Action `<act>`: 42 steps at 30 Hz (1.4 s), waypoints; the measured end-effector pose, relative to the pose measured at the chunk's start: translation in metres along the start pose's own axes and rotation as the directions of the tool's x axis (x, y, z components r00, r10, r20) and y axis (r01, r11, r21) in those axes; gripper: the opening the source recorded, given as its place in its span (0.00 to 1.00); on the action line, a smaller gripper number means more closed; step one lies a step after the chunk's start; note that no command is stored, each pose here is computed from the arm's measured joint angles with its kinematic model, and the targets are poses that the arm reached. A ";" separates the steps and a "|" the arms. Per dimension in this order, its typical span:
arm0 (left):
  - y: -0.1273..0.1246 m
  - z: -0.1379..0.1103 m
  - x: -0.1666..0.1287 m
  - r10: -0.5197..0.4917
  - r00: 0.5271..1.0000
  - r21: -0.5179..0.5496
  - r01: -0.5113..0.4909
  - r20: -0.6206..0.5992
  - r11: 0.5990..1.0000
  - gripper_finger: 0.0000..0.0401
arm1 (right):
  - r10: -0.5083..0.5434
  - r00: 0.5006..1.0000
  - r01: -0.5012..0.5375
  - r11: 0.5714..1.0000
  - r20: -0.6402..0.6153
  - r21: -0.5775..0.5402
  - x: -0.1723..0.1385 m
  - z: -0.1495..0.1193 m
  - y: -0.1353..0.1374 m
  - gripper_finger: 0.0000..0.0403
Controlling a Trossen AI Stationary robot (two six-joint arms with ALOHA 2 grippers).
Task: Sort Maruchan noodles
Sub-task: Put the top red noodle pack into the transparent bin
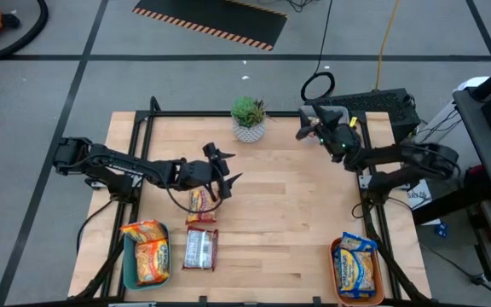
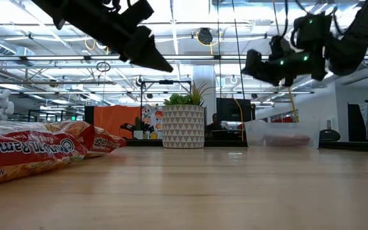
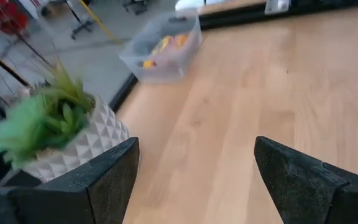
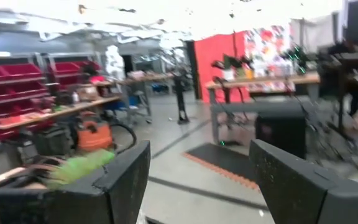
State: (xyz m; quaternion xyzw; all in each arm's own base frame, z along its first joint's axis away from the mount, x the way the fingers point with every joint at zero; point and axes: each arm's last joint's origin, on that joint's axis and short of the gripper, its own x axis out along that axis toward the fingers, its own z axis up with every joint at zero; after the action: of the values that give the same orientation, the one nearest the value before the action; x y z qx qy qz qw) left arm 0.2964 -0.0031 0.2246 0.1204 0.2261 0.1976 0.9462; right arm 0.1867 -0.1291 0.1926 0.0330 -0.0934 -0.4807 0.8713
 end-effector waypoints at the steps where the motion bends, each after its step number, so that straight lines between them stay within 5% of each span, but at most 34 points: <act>1: -0.001 -0.002 0.000 -0.013 1.000 -0.004 0.013 -0.021 1.000 0.81 | 0.018 1.000 -0.018 1.000 0.012 -0.011 -0.003 0.005 0.003 0.66; 7: 0.001 0.000 -0.004 -0.158 0.957 -0.051 0.150 -0.245 0.987 0.81 | 0.110 0.993 -0.107 0.992 0.037 -0.064 -0.021 0.025 0.018 0.66; 15: 0.007 0.002 -0.014 -0.150 0.894 -0.182 0.079 -0.421 0.980 0.81 | 0.158 0.986 -0.155 0.987 0.049 -0.048 -0.035 0.039 0.022 0.66; 27: 0.005 -0.002 -0.014 -0.213 0.865 -0.392 0.021 -0.453 0.920 0.81 | 0.157 0.987 -0.156 0.987 0.028 -0.037 -0.036 0.038 0.021 0.66; 35: 0.000 -0.002 -0.016 -0.224 0.862 -0.413 0.019 -0.454 0.910 0.81 | 0.170 0.980 -0.172 0.985 -0.103 -0.010 -0.038 0.024 0.024 0.66; 42: -0.005 -0.008 -0.011 -0.217 0.847 -0.415 -0.005 -0.485 0.910 0.81 | 0.245 0.969 -0.245 0.969 -0.029 0.024 -0.046 0.032 0.036 0.66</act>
State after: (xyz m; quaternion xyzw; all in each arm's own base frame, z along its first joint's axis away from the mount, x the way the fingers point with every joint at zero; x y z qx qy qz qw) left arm 0.2851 -0.0114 0.2208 -0.1469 0.4348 0.2111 0.8630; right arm 0.1866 -0.0699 0.2235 0.0378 -0.0880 -0.3679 0.9249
